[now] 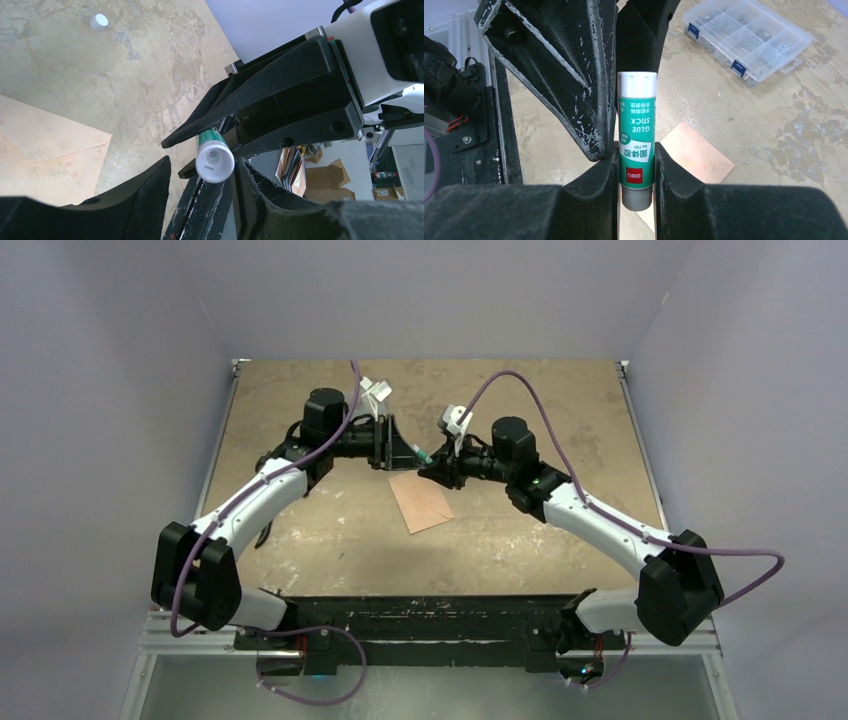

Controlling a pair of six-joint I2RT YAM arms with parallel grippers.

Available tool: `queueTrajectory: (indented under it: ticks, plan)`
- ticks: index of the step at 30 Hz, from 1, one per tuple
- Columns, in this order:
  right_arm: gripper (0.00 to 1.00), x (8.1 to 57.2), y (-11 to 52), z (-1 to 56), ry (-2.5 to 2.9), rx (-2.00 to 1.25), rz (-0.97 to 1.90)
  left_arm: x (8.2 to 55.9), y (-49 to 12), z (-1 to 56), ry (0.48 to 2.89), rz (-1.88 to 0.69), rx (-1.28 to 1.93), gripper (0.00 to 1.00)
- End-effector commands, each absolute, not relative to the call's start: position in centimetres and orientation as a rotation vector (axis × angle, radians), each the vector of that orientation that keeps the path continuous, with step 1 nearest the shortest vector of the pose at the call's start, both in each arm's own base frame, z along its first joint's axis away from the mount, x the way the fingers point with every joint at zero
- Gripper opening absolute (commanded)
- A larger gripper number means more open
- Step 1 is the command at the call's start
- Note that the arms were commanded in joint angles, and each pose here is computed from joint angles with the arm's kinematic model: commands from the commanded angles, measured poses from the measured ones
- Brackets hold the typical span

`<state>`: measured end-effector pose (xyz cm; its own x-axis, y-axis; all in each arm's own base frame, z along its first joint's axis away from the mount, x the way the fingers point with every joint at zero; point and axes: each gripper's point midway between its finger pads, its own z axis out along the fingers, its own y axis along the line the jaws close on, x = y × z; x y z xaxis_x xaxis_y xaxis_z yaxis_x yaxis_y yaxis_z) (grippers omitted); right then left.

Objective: Place the letter into the envelope and seal it

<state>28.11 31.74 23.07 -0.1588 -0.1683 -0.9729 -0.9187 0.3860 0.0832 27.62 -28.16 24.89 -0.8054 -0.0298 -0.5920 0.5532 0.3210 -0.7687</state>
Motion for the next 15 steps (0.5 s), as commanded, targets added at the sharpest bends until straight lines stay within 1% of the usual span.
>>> queueTrajectory:
  ticks: [1,4,5,9,10,12,15]
  plan:
    - [0.0,27.8,32.6,25.4,1.516,-1.036,0.902,28.1,-28.6,26.6,2.008,-1.536,0.487,0.47]
    - [0.0,27.6,32.8,25.3,1.513,-1.049,0.902,28.3,-28.6,27.0,1.995,-1.544,0.474,0.48]
    - [0.0,27.6,32.8,25.2,1.514,-1.053,0.9,28.4,-28.6,27.1,1.992,-1.545,0.467,0.45]
    - [0.0,27.5,32.8,25.0,1.514,-1.057,0.893,28.7,-28.5,27.3,1.991,-1.544,0.444,0.27]
    - [0.0,27.5,32.9,25.0,1.513,-1.057,0.893,28.8,-28.5,27.2,1.996,-1.548,0.437,0.26]
    - [0.0,27.6,32.9,25.2,1.509,-1.057,0.889,28.8,-28.6,26.7,2.015,-1.558,0.419,0.24]
    - [0.0,27.7,33.0,25.3,1.505,-1.055,0.883,28.4,-28.7,26.1,2.035,-1.586,0.419,0.28]
